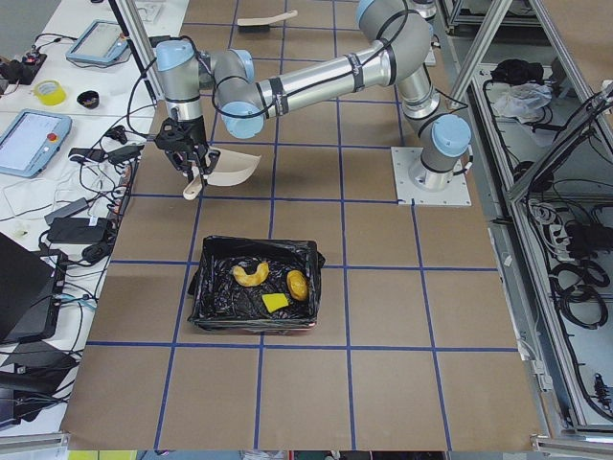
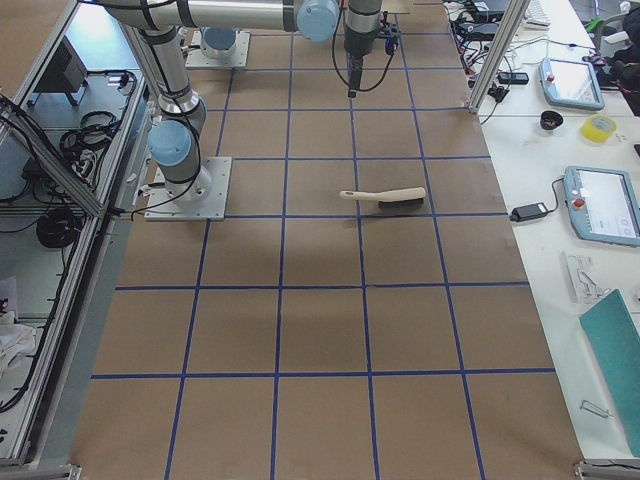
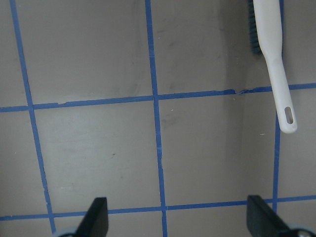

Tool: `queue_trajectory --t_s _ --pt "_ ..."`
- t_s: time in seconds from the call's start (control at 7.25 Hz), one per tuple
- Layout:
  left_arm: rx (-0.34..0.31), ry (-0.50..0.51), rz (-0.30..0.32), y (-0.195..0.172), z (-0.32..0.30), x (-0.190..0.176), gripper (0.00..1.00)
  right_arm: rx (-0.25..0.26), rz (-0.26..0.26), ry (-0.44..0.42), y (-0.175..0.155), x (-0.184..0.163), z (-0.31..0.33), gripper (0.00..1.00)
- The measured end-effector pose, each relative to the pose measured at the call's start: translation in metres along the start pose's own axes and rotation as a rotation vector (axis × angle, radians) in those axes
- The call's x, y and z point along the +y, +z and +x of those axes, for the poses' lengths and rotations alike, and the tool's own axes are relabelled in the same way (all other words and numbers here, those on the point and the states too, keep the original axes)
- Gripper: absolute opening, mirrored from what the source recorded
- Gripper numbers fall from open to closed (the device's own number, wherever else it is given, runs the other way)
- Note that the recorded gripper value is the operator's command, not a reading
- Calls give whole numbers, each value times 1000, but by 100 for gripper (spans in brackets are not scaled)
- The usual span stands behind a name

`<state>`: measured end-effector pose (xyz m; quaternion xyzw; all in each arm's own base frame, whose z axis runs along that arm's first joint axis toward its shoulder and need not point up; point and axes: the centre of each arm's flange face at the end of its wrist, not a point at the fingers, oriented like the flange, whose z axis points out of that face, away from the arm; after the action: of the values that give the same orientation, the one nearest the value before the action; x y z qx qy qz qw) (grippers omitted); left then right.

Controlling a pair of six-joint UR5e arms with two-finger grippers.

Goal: Sweep and dump trash into bin
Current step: 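Bring the empty dustpan back and set it on the table with the left gripper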

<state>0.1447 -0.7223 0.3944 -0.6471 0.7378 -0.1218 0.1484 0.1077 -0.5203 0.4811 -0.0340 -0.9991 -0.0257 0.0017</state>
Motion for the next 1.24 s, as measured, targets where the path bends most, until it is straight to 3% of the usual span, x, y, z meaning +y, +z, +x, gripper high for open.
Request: queue_trajectory --t_s 0.41,0.69,0.97,1.24 --pt "-36 -10 -62 20 14 44 0 -4 -9 24 -4 7 0 100" --pt "-59 -86 -116 44 23 65 0 -5 -17 66 1 10 -4 95" --pt "-79 -177 -139 57 31 84 0 -8 -19 62 9 21 -6 99" --pt "-101 -197 -140 63 37 116 0 -10 10 64 17 34 -7 100"
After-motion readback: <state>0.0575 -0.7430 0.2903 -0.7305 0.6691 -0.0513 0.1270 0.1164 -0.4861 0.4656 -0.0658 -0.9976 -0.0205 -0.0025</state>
